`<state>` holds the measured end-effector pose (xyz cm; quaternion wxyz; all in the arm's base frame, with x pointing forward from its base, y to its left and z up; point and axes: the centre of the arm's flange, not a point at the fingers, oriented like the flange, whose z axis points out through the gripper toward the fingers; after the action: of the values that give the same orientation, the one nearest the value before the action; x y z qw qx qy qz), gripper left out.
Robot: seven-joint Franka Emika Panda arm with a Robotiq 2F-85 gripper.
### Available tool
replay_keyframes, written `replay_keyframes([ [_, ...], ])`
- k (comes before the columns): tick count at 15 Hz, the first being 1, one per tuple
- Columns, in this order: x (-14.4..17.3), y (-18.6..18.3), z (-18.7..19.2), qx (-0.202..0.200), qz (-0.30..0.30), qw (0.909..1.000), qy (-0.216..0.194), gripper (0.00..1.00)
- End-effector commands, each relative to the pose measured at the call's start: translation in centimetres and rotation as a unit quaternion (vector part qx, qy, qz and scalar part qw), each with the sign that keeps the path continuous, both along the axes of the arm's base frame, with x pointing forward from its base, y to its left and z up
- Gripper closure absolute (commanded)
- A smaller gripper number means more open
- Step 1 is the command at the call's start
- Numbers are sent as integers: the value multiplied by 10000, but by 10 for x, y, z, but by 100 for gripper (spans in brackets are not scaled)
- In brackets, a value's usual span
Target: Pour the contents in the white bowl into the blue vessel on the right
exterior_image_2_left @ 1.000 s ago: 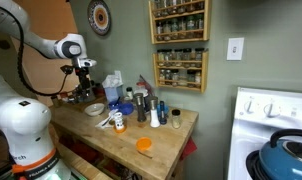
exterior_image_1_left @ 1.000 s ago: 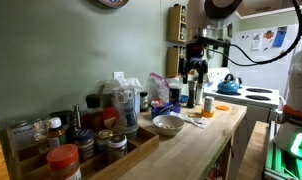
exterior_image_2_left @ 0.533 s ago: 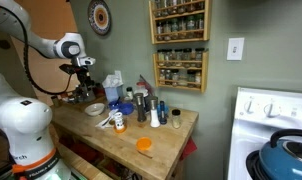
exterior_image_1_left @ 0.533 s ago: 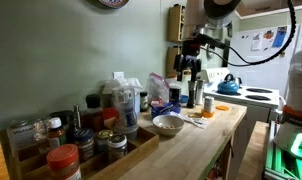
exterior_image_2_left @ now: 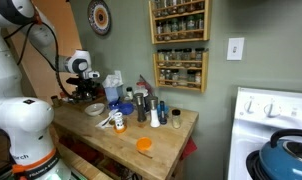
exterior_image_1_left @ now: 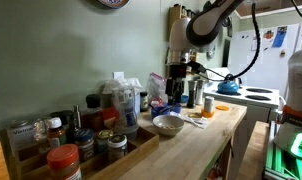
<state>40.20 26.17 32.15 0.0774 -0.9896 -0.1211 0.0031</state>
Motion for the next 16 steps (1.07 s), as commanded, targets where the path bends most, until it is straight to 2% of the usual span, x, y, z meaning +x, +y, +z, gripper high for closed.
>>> replay_keyframes([
  [1, 5, 2, -3, 21, 55, 10000, 27, 0],
  [3, 11, 3, -5, 48, 95, 9999, 34, 0],
  [4, 16, 13, -3, 177, 483, 9985, -188, 0],
  [5, 21, 19, -2, -54, 632, 9975, -297, 0],
  [6, 26, 26, 1, -114, 973, 9944, -404, 0],
  [9, 43, 42, 1, -643, 1691, 9817, -588, 0],
  [12, 54, 55, -10, -1100, 2348, 9635, -671, 0],
  [14, 60, 60, -21, -960, 2696, 9571, -457, 0],
  [16, 66, 60, -39, -534, 2997, 9525, -119, 0],
])
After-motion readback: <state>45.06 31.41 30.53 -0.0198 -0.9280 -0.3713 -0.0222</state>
